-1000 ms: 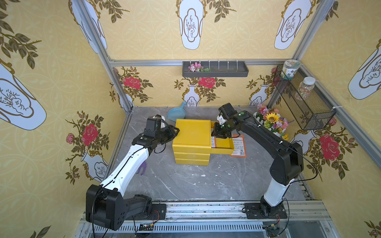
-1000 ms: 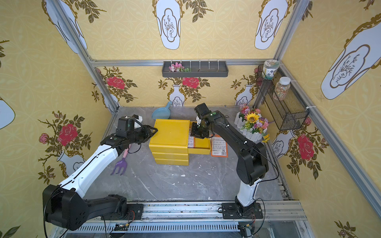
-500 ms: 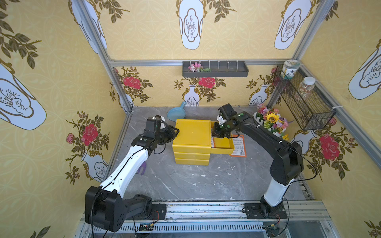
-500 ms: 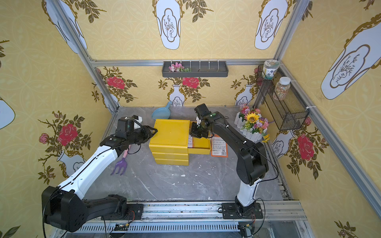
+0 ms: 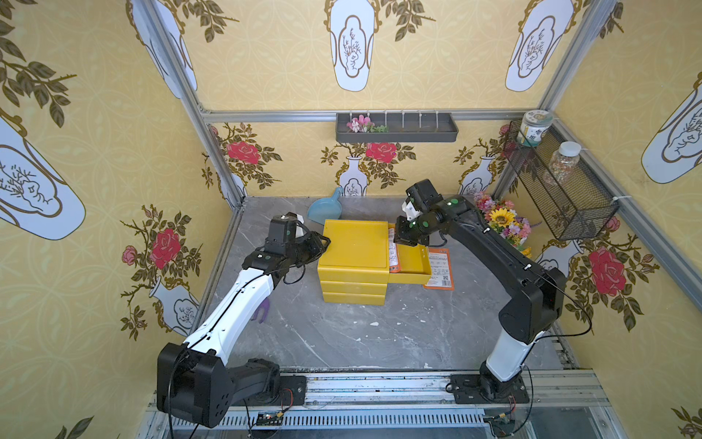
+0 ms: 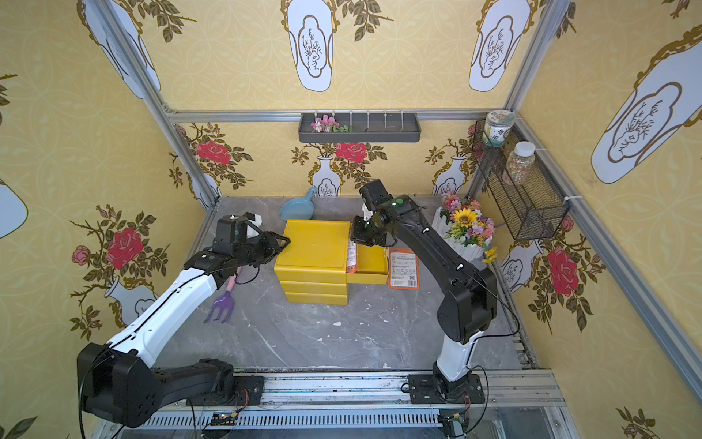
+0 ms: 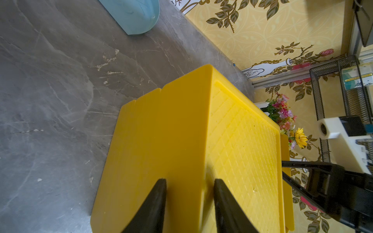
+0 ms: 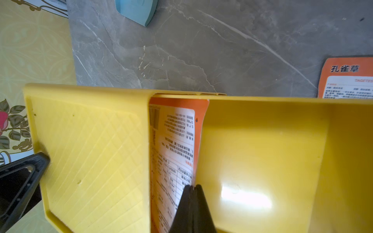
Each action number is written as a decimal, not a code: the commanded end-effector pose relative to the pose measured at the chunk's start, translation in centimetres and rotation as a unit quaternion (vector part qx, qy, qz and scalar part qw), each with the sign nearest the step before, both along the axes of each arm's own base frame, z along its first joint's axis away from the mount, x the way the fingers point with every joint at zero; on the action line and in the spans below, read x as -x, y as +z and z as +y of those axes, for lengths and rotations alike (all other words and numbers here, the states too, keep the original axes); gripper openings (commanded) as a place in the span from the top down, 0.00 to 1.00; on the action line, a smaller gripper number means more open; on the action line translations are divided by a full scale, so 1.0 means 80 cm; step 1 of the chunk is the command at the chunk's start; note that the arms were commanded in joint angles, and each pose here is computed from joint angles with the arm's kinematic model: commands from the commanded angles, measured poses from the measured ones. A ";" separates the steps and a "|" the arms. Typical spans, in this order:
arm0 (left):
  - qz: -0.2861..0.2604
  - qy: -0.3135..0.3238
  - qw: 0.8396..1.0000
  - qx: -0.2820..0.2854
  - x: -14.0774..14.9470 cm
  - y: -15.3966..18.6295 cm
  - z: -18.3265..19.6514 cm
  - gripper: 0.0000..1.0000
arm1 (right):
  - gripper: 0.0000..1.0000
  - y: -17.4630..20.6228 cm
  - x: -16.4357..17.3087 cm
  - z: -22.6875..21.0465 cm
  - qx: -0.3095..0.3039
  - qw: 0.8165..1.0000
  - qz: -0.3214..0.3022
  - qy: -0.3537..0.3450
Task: Take the seed bags out of the drawer
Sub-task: Pick up the seed packet from the drawer.
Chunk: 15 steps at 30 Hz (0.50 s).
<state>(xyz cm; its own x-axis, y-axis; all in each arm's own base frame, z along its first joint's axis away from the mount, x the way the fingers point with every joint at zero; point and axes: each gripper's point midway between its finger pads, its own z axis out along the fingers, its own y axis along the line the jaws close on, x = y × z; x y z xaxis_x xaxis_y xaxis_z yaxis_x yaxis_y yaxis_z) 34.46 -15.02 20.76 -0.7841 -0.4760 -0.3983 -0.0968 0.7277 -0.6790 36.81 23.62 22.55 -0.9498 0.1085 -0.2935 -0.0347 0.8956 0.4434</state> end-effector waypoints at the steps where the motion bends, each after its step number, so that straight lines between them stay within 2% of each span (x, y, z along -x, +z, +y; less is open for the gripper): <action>1: 0.118 0.014 0.991 -0.056 0.045 -0.063 0.024 0.57 | 1.00 0.006 -0.001 -0.018 0.040 0.999 -0.016 0.004; 8: 0.117 0.013 0.991 -0.055 0.043 -0.062 0.023 0.57 | 1.00 0.027 0.000 -0.047 0.069 0.997 -0.038 0.005; 15: 0.118 0.010 0.991 -0.056 0.039 -0.063 0.021 0.57 | 1.00 0.057 -0.002 -0.076 0.063 0.996 -0.062 -0.009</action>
<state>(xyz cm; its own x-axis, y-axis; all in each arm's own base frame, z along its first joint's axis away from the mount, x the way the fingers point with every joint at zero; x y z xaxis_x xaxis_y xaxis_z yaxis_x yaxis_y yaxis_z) 34.75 -15.18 20.67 -0.7905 -0.4741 -0.3876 -0.1036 0.7274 -0.6784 36.87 18.44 26.15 -0.9171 0.0898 -0.3884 -0.0518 0.9392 0.3395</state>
